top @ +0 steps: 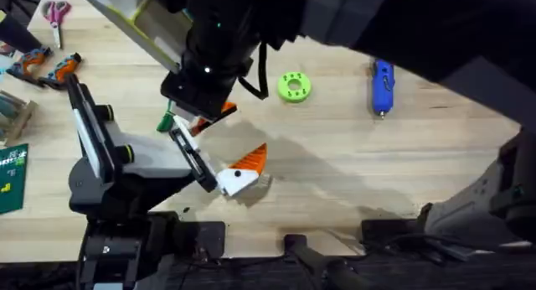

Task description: Pick up the gripper from the table and insert it into the empty holder that is missing its gripper. Then pick up a screw, insert it into the mounting hole, and use the screwdriver to tighten it. Finally, clean up the table by picking up the vegetable and placing it into the bucket.

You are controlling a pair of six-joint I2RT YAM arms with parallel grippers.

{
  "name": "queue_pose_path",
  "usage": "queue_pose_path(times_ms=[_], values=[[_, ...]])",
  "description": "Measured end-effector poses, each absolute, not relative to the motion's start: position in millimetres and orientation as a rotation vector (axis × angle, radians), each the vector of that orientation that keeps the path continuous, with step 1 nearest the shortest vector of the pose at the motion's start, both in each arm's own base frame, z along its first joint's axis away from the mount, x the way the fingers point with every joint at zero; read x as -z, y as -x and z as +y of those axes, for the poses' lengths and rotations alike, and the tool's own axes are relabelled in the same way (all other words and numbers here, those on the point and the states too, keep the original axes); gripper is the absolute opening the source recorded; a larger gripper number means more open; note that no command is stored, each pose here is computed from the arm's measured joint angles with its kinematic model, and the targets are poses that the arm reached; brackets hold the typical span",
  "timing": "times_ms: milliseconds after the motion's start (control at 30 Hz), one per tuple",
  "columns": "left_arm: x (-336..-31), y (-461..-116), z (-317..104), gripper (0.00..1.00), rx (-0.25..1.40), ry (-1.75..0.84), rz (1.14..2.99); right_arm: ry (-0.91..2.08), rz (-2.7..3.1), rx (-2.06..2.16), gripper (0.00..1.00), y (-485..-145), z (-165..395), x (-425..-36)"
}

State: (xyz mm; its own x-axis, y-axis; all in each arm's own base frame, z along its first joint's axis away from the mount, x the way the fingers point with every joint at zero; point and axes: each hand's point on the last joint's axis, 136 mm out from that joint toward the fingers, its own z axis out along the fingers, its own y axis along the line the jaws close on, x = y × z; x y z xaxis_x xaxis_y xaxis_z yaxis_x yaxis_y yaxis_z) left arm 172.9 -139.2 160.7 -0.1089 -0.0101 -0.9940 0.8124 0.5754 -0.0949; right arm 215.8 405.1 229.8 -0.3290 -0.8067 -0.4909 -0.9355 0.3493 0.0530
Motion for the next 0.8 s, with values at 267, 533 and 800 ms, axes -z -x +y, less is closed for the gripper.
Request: queue_pose_path(times_ms=[267,533,800], values=[[-160.7,-172.9,-139.2,0.987,0.804,-0.707,1.532,1.519,2.230,-0.473,0.006,-217.3,407.6,-231.3],[-160.7,-172.9,-139.2,0.987,0.806,-0.706,1.533,1.520,2.238,-0.471,0.006,-216.9,407.2,-227.7],[-160.6,-172.9,-139.2,0.985,0.806,-0.706,1.533,1.513,2.240,-0.475,0.006,-217.4,408.0,-227.4]])
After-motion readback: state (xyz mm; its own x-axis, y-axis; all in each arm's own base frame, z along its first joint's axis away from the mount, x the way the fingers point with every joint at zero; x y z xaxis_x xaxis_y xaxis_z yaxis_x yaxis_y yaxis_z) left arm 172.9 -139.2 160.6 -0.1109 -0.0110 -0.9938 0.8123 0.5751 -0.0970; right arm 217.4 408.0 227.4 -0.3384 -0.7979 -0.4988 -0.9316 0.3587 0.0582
